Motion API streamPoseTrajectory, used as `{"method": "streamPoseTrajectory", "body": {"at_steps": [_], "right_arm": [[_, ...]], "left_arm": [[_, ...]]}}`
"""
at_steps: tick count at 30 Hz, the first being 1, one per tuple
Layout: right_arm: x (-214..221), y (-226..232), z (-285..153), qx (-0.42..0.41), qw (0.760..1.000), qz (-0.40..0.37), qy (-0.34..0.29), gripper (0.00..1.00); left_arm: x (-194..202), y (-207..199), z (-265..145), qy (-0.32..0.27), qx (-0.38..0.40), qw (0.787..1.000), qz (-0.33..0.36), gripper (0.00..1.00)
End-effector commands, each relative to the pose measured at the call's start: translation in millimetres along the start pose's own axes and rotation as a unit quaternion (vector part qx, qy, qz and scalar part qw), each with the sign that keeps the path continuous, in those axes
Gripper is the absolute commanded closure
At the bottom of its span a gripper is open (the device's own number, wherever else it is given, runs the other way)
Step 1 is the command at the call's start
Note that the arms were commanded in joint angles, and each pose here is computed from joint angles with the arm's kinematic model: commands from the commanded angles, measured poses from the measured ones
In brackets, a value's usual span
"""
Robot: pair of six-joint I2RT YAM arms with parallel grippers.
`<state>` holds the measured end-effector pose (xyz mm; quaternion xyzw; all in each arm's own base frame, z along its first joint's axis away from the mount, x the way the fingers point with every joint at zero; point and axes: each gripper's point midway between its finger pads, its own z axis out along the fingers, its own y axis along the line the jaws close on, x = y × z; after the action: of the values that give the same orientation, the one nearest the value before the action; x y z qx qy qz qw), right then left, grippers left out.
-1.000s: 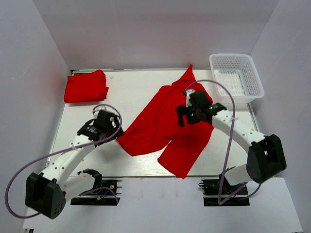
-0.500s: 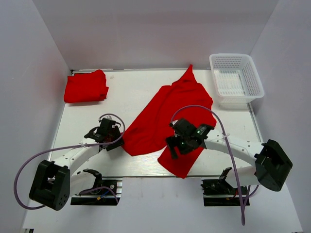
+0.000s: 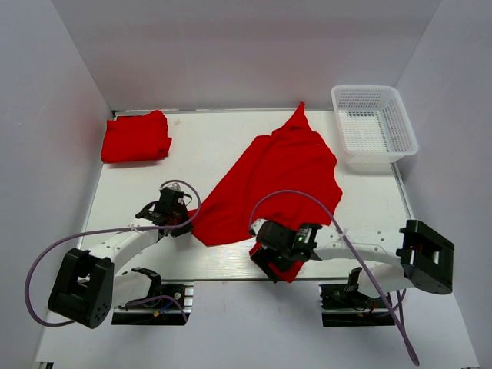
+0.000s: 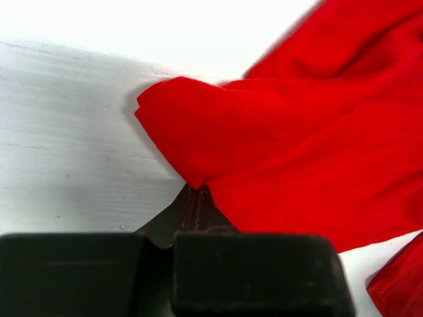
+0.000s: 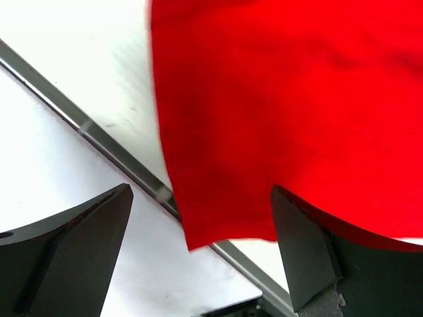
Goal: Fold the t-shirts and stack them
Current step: Flatten out the tshirt
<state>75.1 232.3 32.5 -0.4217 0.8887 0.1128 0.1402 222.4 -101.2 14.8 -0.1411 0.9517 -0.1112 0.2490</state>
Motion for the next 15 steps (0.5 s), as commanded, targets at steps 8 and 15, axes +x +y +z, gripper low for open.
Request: {"method": "streamPoseTrajectory", "body": {"at_steps": [8,15], "right_arm": [[-26,2,19,0.076,0.994,-0.041,-0.072,0.10],[-10,-9,32,0.117,0.992,0.001,-0.045,0.55]], "left_arm": [[-19,-10,-8,-0.017,0.005,1.000,0.009,1.00],[-23,-8,-14,-0.026,0.000,1.000,0.008,1.00]]}}
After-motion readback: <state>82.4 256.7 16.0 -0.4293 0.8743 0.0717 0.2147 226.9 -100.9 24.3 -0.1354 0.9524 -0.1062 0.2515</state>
